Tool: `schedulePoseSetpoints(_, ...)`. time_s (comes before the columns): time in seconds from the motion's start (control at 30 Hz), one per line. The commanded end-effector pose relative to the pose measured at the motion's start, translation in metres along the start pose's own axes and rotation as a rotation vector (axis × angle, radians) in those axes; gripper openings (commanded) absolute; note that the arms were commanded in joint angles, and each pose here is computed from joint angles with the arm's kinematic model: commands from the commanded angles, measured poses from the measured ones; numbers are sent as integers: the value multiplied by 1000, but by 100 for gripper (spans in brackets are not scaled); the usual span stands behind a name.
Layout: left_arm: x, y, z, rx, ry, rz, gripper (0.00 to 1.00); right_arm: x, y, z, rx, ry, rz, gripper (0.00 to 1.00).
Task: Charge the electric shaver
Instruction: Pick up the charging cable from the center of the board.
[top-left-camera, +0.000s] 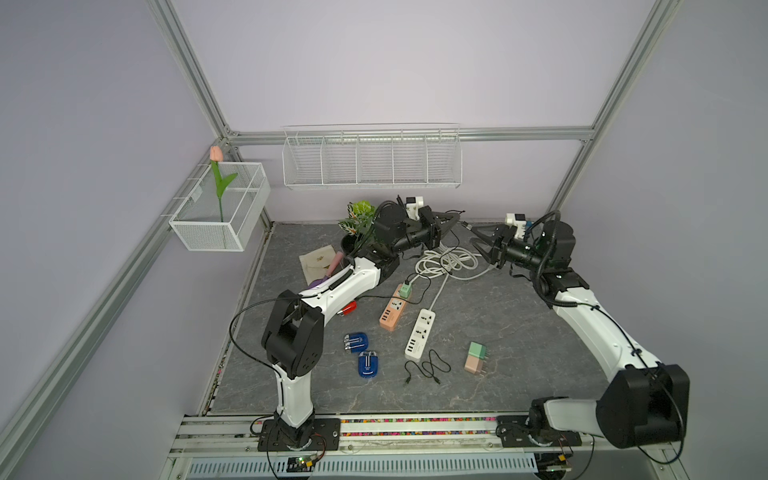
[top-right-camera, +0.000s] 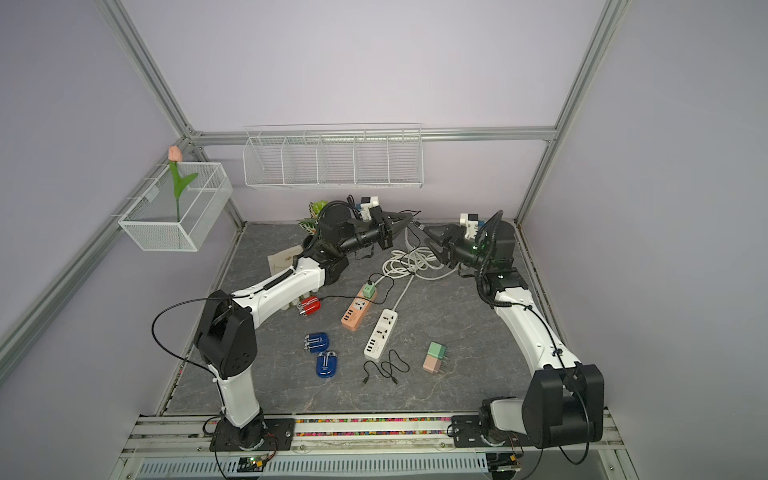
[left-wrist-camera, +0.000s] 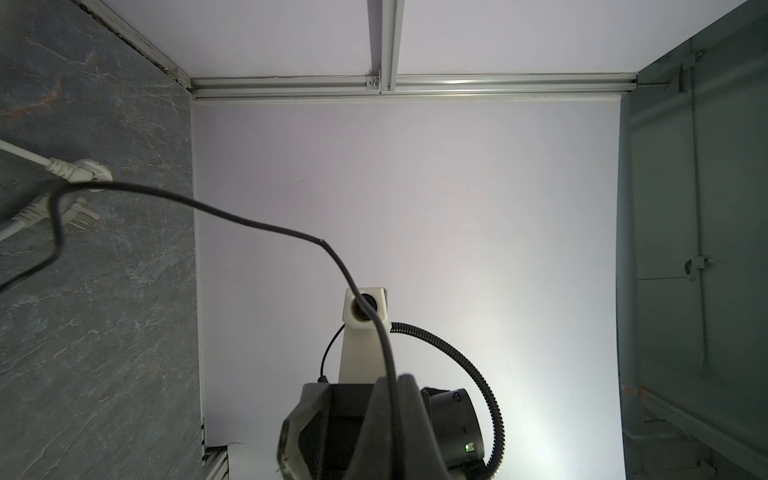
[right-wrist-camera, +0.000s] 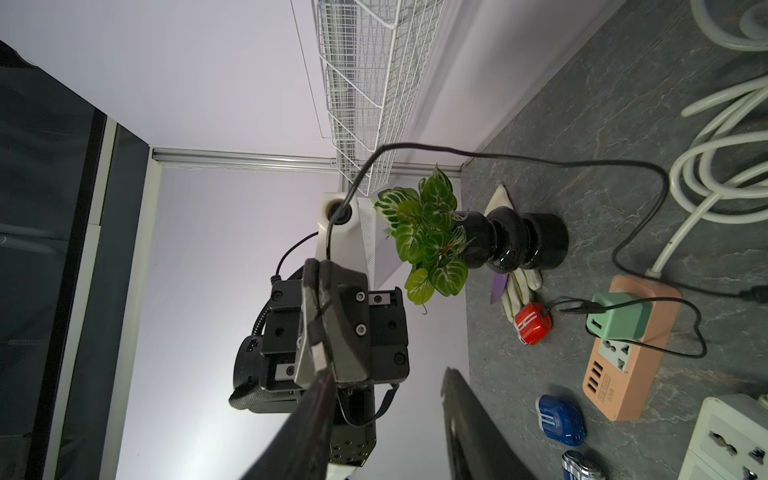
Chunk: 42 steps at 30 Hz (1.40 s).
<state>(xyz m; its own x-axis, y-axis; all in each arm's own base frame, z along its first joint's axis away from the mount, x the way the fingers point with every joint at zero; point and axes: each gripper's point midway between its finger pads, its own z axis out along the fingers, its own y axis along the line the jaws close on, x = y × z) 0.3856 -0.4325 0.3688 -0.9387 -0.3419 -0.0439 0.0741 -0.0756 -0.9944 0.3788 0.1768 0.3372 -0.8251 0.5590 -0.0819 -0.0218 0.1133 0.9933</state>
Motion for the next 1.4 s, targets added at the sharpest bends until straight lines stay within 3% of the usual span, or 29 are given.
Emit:
schedulePoseSetpoints(0.0, 4, -4, 5, 13, 24, -30, 0, 2, 24, 5, -57, 4, -32, 43)
schedulePoseSetpoints(0.4, 1, 5, 4, -5, 13, -42, 0, 0, 26, 2, -53, -26, -23, 41)
schedulePoseSetpoints(0.57, -2, 3, 3, -3, 3, -41, 0, 2, 24, -3, -41, -48, -21, 49)
schedulePoseSetpoints(1.0, -3, 11, 4, -18, 1, -52, 0, 3, 32, 5, -73, -47, 0, 47)
schedulePoseSetpoints(1.1, -3, 11, 5, -14, 1, -55, 0, 5, 31, 10, -60, -34, 1, 42)
schedulePoseSetpoints(1.23, -3, 10, 5, -14, 2, -53, 0, -1, 30, 14, -66, -44, 3, 27)
schedulePoseSetpoints(1.37, -2, 12, 4, -19, 4, -55, 0, -6, 36, 17, -69, -46, -13, 23)
